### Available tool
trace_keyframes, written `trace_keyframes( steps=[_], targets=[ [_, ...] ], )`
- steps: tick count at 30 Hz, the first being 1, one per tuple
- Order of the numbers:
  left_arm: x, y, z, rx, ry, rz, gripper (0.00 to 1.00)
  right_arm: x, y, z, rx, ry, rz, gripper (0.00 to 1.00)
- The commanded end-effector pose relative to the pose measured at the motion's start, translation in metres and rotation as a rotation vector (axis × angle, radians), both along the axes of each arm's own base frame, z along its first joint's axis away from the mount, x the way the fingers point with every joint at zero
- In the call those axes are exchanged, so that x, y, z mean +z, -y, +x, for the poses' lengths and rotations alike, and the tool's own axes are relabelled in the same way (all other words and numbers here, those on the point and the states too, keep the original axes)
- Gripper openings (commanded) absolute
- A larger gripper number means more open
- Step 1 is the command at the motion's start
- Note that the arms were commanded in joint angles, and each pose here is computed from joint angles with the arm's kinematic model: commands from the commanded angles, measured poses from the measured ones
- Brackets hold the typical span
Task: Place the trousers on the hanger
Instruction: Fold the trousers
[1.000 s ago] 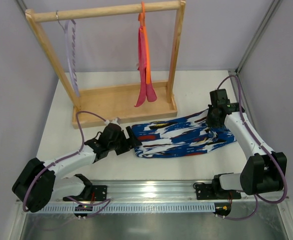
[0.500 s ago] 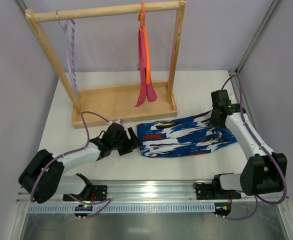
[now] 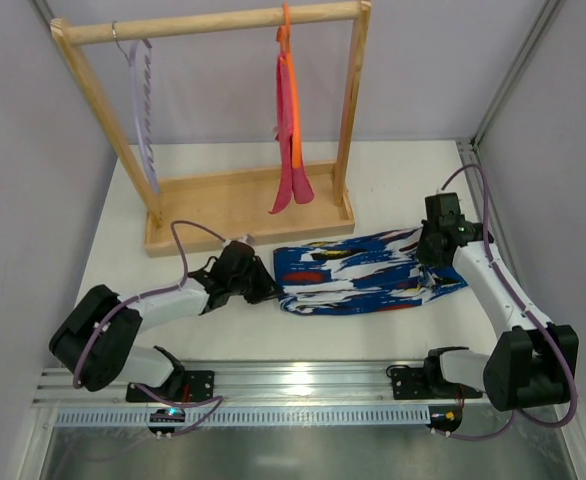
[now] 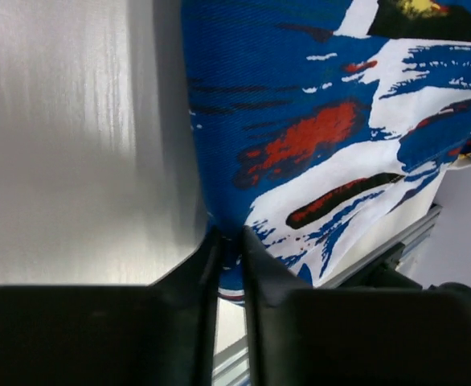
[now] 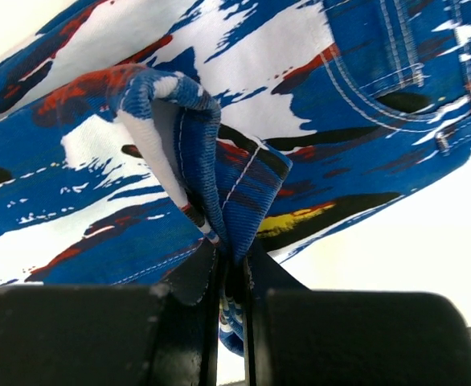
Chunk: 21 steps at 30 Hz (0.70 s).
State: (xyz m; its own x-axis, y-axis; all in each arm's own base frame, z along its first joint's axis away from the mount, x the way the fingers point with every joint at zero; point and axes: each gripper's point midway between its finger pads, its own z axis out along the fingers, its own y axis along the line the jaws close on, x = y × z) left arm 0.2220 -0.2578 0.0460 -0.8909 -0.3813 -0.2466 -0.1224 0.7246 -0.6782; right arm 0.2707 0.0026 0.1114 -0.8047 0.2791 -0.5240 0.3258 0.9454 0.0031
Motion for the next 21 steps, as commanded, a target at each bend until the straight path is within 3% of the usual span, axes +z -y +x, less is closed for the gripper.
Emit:
trace_keyframes(
  steps=[1,2,4,11,12,13,15,21],
  targets=[
    [0.014,-0.012,0.017,0.039,0.057,0.093,0.05,0.008,-0.017,0.005,0.009,0.066,0.107,0.04],
    [0.004,-0.03,0.007,0.053,0.0,0.185,0.01,0.003,-0.025,0.002,0.023,0.058,0.14,0.04],
    [0.017,-0.052,0.014,0.105,0.04,0.251,0.01,0.004,-0.046,0.003,0.057,0.085,0.226,0.04],
    [0.029,-0.138,0.0,0.237,0.022,0.481,0.02,-0.017,-0.114,-0.01,0.116,0.089,0.313,0.04],
    [0.027,-0.148,-0.008,0.244,-0.002,0.515,0.07,-0.02,-0.12,-0.01,0.122,0.082,0.321,0.04],
    [0.033,-0.151,-0.008,0.256,0.015,0.515,0.26,-0.023,-0.125,-0.012,0.126,0.075,0.322,0.04],
    [0.039,-0.155,-0.009,0.259,0.034,0.522,0.53,-0.031,-0.129,-0.012,0.131,0.047,0.291,0.04],
    [0.077,-0.15,-0.001,0.243,0.177,0.45,0.71,-0.002,-0.139,-0.007,0.191,0.027,0.232,0.04]
  ],
)
